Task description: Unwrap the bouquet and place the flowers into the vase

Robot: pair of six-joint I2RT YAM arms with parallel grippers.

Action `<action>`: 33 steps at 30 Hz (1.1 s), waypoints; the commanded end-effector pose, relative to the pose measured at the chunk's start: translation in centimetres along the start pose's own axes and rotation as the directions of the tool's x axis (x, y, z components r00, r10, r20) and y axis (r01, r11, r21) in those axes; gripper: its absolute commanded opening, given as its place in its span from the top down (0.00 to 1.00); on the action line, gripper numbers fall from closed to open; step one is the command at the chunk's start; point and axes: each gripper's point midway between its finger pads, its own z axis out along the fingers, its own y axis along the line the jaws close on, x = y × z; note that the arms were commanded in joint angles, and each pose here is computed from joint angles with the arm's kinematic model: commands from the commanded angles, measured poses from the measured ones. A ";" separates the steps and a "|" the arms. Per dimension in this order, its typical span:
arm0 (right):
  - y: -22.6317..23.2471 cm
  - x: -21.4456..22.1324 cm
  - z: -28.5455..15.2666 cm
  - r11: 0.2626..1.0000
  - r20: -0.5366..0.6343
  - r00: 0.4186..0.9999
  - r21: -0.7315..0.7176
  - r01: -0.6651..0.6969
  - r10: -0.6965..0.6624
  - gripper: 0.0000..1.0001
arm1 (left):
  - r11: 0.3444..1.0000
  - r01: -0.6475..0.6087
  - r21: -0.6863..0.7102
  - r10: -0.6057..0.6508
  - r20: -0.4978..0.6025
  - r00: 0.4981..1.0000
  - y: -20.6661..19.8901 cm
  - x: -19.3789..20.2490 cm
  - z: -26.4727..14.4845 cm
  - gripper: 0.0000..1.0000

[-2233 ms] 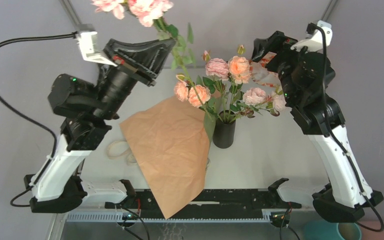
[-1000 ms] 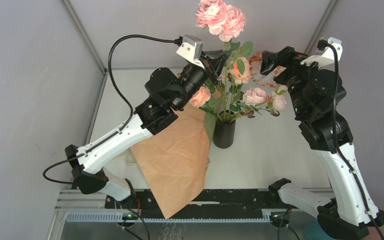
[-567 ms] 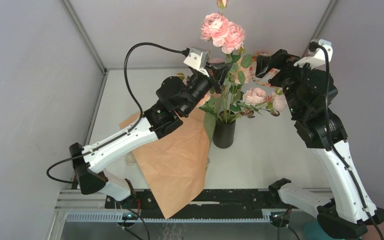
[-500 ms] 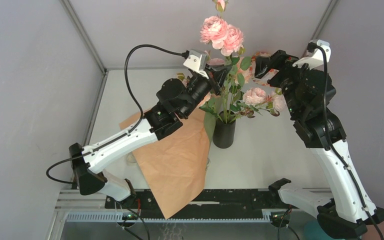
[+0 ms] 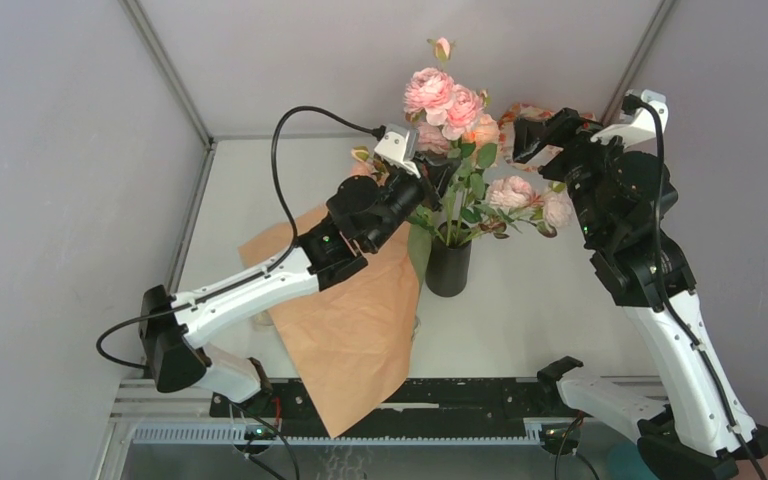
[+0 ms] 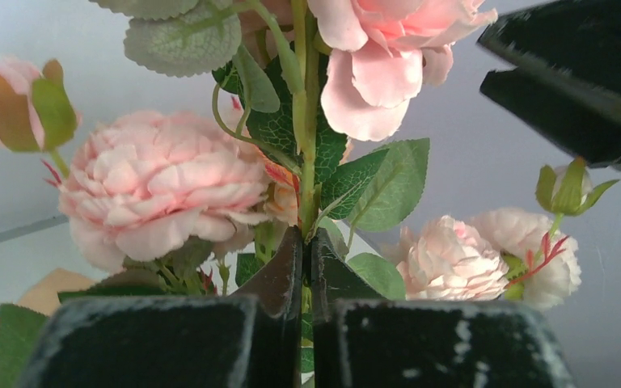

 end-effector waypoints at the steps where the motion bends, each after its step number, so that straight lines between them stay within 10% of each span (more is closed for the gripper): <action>1: 0.5 -1.7 -0.3 0.999 0.056 0.998 -0.022 -0.026 0.027 0.00 | 0.998 0.064 0.012 -0.065 0.052 0.997 -0.5 -1.8 -1.2 1.00; 33: 0.5 -1.2 -0.7 0.998 0.048 0.998 -0.041 -0.043 0.044 0.00 | 0.997 0.075 -0.020 -0.077 -0.066 0.995 0.6 3.9 -3.2 0.65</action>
